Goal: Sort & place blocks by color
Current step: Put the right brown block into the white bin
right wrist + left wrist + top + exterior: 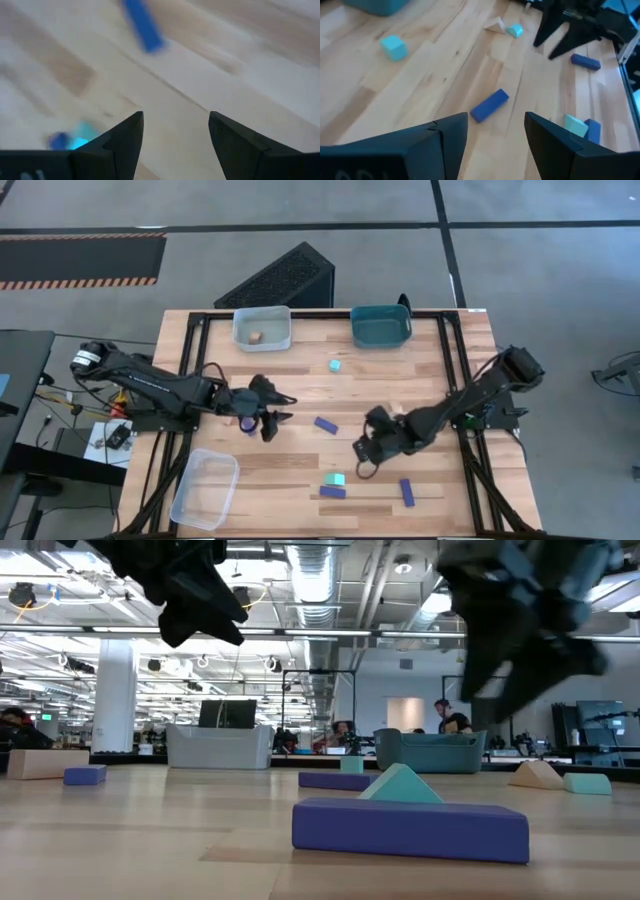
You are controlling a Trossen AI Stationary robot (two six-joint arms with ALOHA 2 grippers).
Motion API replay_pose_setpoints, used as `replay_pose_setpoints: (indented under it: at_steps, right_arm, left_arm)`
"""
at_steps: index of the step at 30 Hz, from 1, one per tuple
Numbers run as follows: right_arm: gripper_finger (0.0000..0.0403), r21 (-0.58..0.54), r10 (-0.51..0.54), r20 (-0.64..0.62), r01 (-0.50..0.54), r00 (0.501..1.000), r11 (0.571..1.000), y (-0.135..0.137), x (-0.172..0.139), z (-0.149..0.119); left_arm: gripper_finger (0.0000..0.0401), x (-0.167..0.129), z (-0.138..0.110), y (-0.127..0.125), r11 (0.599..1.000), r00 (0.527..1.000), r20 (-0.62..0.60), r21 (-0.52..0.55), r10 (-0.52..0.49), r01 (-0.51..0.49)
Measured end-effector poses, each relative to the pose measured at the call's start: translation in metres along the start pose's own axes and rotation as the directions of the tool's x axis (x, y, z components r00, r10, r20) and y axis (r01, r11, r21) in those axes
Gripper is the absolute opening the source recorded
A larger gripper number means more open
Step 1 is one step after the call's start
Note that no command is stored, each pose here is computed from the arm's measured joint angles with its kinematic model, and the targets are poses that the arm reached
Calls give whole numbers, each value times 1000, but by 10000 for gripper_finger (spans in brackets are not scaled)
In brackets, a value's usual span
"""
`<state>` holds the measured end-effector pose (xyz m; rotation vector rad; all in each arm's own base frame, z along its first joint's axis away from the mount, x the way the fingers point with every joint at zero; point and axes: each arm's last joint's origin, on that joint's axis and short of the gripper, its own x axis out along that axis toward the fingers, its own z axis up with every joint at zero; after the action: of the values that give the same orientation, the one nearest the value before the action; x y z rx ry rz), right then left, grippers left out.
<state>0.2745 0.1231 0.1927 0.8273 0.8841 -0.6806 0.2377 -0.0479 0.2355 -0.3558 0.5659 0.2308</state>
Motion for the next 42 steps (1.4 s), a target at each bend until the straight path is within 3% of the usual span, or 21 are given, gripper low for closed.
replay_pose_setpoints:
  at_steps: [6, 13, 15, 20, 25, 29, 33, 38, 42]
  right_arm:
    - [249, 54, -175, -4, 175, 985, 983, -20, -19, -9]
    - [249, 67, -115, 21, 114, 993, 991, -22, -38, -4]
    - [249, 75, -90, 38, 87, 995, 993, -23, -46, 0]
    - [249, 65, -65, 86, 59, 994, 996, -34, -69, 13]
    - [249, 44, -174, 99, 171, 980, 984, -50, -76, 21]
    - [249, 34, -267, 112, 264, 957, 964, -65, -59, 18]
    - [249, 121, -308, 80, 298, 948, 947, -85, -28, 25]
    - [249, 143, -361, -4, 358, 933, 923, -111, -2, 38]
    - [249, 92, -315, -89, 322, 945, 942, -116, 7, 47]
  left_arm:
    - [183, -3, -4, -7, 998, 1000, -1, -54, -9, 9]
    - [183, -6, -1, -9, 988, 1000, 6, -155, 1, 0]
    - [183, -15, 12, -5, 985, 999, 19, -168, 37, -33]
    - [183, -54, 73, 10, 978, 977, 139, -159, 161, -138]
    - [183, -79, 106, 16, 977, 954, 234, -141, 188, -158]
    - [183, -71, 96, 16, 976, 961, 198, -135, 195, -170]
    - [183, -46, 75, 15, 968, 968, 119, -153, 219, -200]
    - [183, -19, 60, 11, 975, 987, 19, -164, 157, -152]
    - [183, -6, 51, 3, 976, 990, -35, -166, 139, -143]
